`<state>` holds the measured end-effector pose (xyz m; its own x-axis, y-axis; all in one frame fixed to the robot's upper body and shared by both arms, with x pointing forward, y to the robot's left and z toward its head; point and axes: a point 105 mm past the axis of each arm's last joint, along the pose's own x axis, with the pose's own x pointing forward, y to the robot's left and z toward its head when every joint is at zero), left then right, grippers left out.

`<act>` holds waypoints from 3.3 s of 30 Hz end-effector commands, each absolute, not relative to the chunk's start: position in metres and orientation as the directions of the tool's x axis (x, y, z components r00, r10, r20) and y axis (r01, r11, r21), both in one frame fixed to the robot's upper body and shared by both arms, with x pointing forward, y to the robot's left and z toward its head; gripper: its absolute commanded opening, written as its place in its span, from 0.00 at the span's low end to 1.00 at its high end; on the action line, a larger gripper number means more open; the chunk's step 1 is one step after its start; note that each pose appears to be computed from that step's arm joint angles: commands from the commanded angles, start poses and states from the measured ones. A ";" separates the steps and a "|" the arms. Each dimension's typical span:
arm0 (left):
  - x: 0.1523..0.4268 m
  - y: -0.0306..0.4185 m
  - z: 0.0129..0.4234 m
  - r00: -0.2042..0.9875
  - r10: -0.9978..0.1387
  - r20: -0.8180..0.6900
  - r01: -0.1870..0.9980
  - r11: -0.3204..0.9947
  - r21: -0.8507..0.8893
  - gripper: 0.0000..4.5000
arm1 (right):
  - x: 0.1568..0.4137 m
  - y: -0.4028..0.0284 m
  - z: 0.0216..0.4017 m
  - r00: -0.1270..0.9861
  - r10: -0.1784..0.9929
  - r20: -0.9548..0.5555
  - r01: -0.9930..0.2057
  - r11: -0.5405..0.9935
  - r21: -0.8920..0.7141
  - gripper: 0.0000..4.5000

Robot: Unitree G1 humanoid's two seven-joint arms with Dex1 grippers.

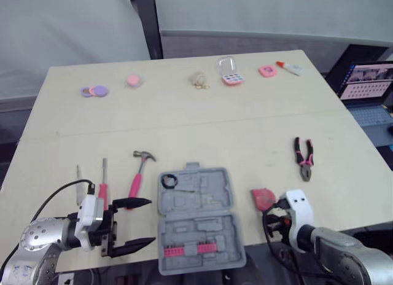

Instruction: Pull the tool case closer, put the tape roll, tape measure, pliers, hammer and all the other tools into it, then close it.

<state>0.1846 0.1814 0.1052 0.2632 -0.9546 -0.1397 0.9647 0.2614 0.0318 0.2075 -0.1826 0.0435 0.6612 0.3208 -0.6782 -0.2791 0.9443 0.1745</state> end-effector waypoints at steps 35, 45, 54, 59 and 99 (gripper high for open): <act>0.180 0.179 0.106 0.245 -0.958 -0.148 0.969 0.241 0.047 1.00 | 0.188 -0.169 0.044 0.598 0.387 -0.702 -0.335 0.916 0.220 0.01; 0.180 0.180 0.106 0.249 -0.958 -0.144 0.968 0.244 0.053 1.00 | 0.168 -0.188 0.059 0.536 0.426 -0.729 -0.367 0.895 0.253 0.99; 0.169 0.184 0.118 0.182 -0.980 -0.078 0.982 0.176 0.073 1.00 | 0.171 -0.227 0.108 0.476 0.585 -0.657 -0.610 0.757 0.233 0.99; 0.170 0.187 0.122 0.197 -0.980 -0.038 0.969 0.189 0.159 1.00 | 0.187 -0.242 0.110 0.451 0.616 -0.646 -0.762 0.642 0.080 0.99; 0.167 0.181 0.122 0.288 -0.958 -0.017 0.941 0.279 0.192 1.00 | 0.250 -0.216 0.057 0.291 0.685 -0.668 -0.956 0.182 -0.230 0.99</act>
